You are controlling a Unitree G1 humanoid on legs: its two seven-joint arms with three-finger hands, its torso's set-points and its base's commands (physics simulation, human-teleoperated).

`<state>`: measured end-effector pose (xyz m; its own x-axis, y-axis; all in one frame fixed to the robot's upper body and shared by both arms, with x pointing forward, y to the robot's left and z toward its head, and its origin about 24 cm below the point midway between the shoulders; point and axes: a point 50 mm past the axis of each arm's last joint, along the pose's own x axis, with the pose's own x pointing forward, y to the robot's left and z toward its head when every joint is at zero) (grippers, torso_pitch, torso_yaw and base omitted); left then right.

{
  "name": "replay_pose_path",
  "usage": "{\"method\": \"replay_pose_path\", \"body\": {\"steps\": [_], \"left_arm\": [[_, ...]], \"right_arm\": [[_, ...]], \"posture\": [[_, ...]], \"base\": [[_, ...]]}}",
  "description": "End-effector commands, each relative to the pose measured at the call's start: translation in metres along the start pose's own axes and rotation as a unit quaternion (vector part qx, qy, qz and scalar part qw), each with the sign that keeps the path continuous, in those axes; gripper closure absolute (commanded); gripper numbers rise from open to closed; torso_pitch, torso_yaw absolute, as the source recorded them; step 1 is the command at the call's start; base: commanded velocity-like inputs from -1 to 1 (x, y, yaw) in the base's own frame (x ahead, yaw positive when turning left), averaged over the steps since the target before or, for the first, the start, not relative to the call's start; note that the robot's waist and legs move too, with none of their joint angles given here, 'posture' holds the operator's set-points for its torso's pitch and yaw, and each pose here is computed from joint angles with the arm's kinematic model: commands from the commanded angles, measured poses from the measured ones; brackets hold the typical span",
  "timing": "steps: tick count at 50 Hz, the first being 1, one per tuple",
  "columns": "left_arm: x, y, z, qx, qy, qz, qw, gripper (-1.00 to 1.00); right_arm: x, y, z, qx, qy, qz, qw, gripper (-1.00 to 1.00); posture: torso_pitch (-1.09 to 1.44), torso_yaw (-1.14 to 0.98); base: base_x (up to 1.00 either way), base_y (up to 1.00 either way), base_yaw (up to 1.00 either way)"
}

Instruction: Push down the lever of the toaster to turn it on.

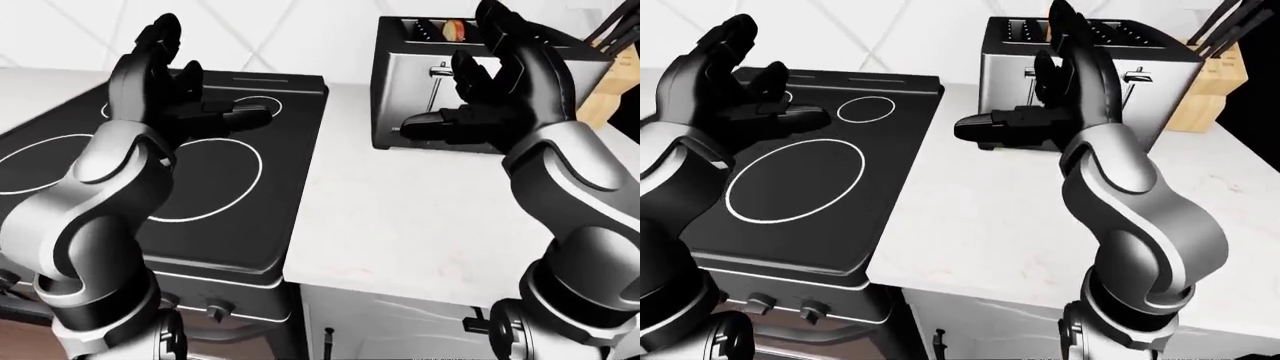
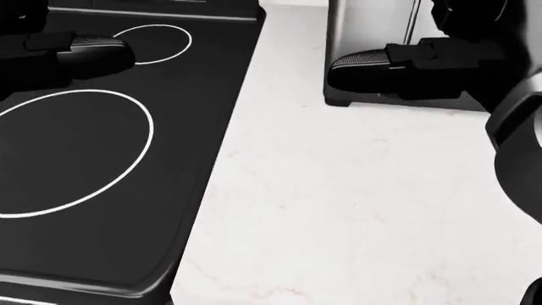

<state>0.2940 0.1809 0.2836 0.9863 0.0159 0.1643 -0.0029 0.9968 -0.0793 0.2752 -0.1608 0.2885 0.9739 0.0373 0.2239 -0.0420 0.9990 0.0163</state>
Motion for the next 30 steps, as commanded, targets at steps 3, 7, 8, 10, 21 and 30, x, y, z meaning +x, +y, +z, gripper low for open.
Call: {"method": "replay_pose_path", "body": {"steps": [3,7,8,10,21,30], "left_arm": [[-0.0024,-0.0005,0.0156,-0.001,-0.037,-0.002,0.9993,-1.0],[-0.0018,-0.0006,0.0149,-0.003,-0.039,-0.003,0.9992,-1.0],[-0.0017,-0.0006,0.0149,-0.003,-0.039,-0.003,0.9992,-1.0],[-0.0014,-0.0006,0.0145,-0.003,-0.038,-0.003,0.9993,-1.0],[-0.0031,-0.0019,0.0161,-0.003,-0.039,-0.005,0.9992,-1.0],[-0.0029,-0.0016,0.0161,-0.003,-0.041,-0.005,0.9992,-1.0]], "right_arm": [[-0.0023,0.0,0.015,0.002,-0.04,-0.002,0.9992,-1.0],[-0.0018,-0.0005,0.0148,0.002,-0.04,-0.002,0.9992,-1.0],[-0.0018,-0.0005,0.0149,0.002,-0.04,-0.002,0.9992,-1.0],[-0.0014,-0.0008,0.0141,0.002,-0.039,-0.002,0.9992,-1.0],[-0.0023,-0.0007,0.0139,0.003,-0.039,-0.002,0.9992,-1.0],[-0.0014,-0.0008,0.0126,0.002,-0.038,-0.002,0.9993,-1.0]], "posture": [[-0.09,0.0],[-0.12,0.0],[-0.12,0.0],[-0.12,0.0],[-0.17,0.0],[-0.22,0.0]], "base": [[0.0,0.0,0.0],[0.0,0.0,0.0],[0.0,0.0,0.0],[0.0,0.0,0.0],[0.0,0.0,0.0],[0.0,0.0,0.0]]}}
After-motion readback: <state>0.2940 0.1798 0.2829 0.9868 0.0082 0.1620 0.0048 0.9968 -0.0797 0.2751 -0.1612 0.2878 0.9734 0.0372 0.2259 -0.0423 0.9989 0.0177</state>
